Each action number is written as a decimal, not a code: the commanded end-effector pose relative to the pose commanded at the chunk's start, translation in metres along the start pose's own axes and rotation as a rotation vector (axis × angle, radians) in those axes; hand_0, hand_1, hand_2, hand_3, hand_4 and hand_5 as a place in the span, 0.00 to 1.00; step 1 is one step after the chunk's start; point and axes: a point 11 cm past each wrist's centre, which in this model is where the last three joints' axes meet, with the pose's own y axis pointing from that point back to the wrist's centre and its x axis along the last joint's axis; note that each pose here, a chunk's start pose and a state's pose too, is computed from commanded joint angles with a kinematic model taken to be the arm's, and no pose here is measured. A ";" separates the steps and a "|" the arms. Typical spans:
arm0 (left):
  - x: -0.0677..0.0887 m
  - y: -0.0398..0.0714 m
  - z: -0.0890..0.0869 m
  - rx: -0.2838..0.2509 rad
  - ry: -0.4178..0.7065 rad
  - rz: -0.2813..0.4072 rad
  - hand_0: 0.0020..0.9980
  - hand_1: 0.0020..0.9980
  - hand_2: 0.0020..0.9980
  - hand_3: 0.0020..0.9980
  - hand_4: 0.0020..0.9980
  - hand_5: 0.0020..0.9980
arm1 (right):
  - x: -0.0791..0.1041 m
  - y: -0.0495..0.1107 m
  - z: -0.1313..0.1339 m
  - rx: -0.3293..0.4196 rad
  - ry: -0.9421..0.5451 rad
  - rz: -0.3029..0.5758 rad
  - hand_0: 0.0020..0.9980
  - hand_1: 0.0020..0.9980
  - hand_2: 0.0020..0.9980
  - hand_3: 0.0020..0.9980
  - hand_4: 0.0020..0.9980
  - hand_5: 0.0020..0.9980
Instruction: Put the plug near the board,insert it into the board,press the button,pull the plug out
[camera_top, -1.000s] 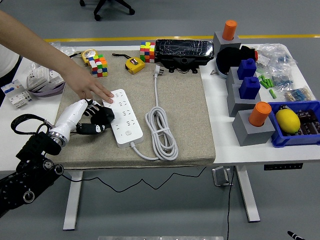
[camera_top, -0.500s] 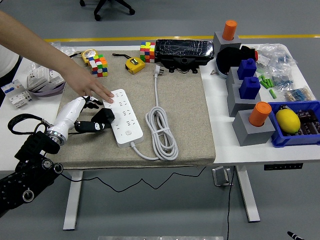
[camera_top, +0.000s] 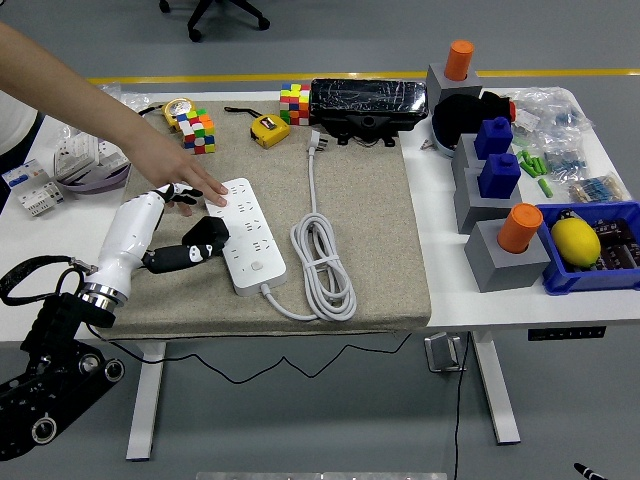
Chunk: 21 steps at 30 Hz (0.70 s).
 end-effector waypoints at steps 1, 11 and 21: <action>-0.002 0.002 0.000 0.003 0.001 -0.008 0.77 0.80 0.77 0.73 0.86 0.45 | 0.000 0.000 0.000 0.001 0.000 0.000 0.65 0.65 0.65 0.57 0.99 0.56; -0.020 0.008 0.004 0.024 0.016 -0.088 0.77 0.80 0.77 0.71 0.85 0.46 | 0.000 0.000 -0.002 0.004 -0.002 0.000 0.65 0.65 0.65 0.57 0.99 0.56; -0.022 0.000 0.010 0.015 0.014 -0.115 0.77 0.80 0.76 0.70 0.84 0.46 | 0.001 0.000 -0.002 0.003 -0.001 0.002 0.65 0.65 0.65 0.57 0.99 0.56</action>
